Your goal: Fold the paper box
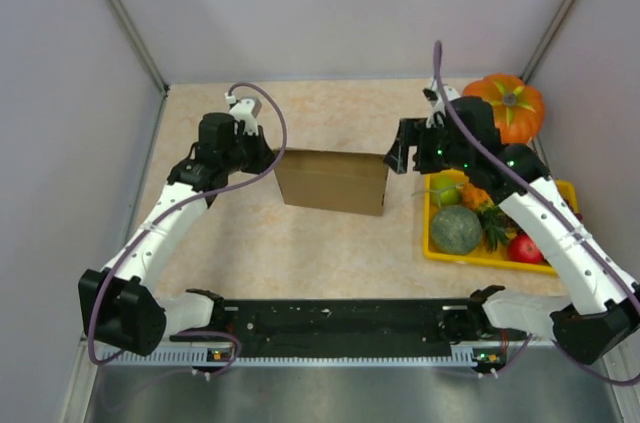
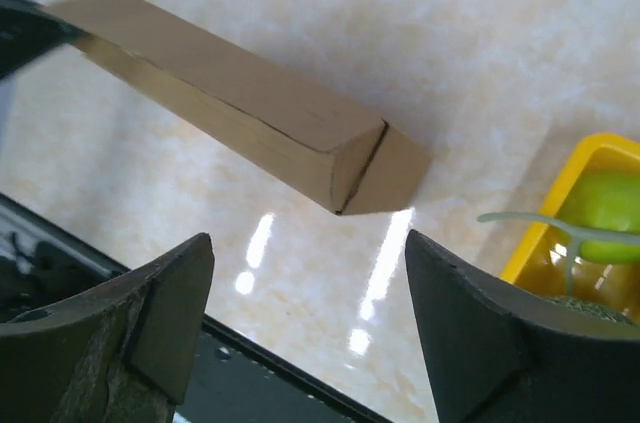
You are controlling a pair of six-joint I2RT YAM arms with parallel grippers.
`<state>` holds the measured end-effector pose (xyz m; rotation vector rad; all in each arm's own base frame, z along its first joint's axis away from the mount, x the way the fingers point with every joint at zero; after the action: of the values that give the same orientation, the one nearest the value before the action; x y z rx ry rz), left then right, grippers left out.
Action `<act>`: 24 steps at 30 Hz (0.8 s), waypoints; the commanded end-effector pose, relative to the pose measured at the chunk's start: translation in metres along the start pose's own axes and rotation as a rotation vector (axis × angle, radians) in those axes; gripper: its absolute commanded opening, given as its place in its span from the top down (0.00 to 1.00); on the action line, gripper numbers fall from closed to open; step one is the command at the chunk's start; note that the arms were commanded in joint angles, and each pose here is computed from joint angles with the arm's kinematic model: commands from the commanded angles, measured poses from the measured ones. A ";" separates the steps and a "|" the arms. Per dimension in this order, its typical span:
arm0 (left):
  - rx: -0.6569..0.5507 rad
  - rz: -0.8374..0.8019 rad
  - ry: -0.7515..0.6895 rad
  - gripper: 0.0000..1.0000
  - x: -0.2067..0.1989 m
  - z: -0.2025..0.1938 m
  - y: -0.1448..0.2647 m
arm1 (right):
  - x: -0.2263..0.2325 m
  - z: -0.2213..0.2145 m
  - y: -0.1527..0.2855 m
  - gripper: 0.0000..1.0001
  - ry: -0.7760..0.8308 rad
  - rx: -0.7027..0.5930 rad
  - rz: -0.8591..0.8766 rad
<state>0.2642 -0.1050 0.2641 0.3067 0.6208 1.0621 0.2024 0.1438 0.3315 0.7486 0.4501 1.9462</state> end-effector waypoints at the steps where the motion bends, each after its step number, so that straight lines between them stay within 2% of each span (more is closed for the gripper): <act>1: 0.123 0.062 0.079 1.00 0.007 -0.031 -0.004 | 0.013 0.040 0.010 0.28 -0.159 -0.083 0.228; 2: 0.118 0.064 0.080 1.00 0.007 -0.031 -0.005 | 0.013 0.048 0.004 0.33 -0.284 -0.078 0.272; 3: 0.112 0.065 0.082 1.00 0.006 -0.030 -0.003 | 0.018 0.060 -0.005 0.45 -0.321 -0.130 0.360; 4: 0.110 0.066 0.084 1.00 0.006 -0.030 -0.003 | 0.025 0.063 -0.018 0.54 -0.410 -0.081 0.447; 6: 0.103 0.070 0.093 1.00 0.005 -0.029 -0.002 | 0.029 0.073 -0.035 0.68 -0.459 -0.126 0.540; 7: 0.101 0.074 0.094 1.00 0.004 -0.030 -0.002 | 0.031 0.072 -0.045 0.72 -0.526 -0.088 0.587; 10: 0.084 0.090 0.097 1.00 0.003 -0.029 0.001 | 0.027 0.063 -0.066 0.75 -0.581 -0.104 0.628; 14: 0.056 0.099 0.102 1.00 0.000 -0.027 0.004 | 0.018 0.035 -0.085 0.76 -0.629 -0.055 0.627; 18: 0.037 0.073 0.107 1.00 -0.004 -0.030 0.007 | 0.001 -0.004 -0.102 0.76 -0.662 0.003 0.552; 20: 0.040 0.048 0.108 0.89 -0.006 -0.032 0.009 | -0.002 -0.011 -0.106 0.76 -0.658 0.000 0.546; 21: 0.034 0.024 0.103 0.75 -0.009 -0.031 0.013 | -0.004 -0.017 -0.109 0.76 -0.660 0.010 0.533; 24: 0.018 -0.019 0.086 0.59 -0.016 -0.027 0.032 | -0.010 -0.023 -0.116 0.76 -0.651 0.020 0.500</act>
<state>0.2409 -0.1082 0.2565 0.2653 0.6787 1.1093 0.2668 0.1930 0.2519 1.5957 -0.1386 1.9759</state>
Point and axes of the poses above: each gripper's point midway between its finger pads, its own y axis back along the fingers, its own x axis along the line the jaws close on, z = x × y, the point moved 10 cm from there along y, back along the fingers, and after that the axes turned 1 degree about y, right-handed, at the moved point
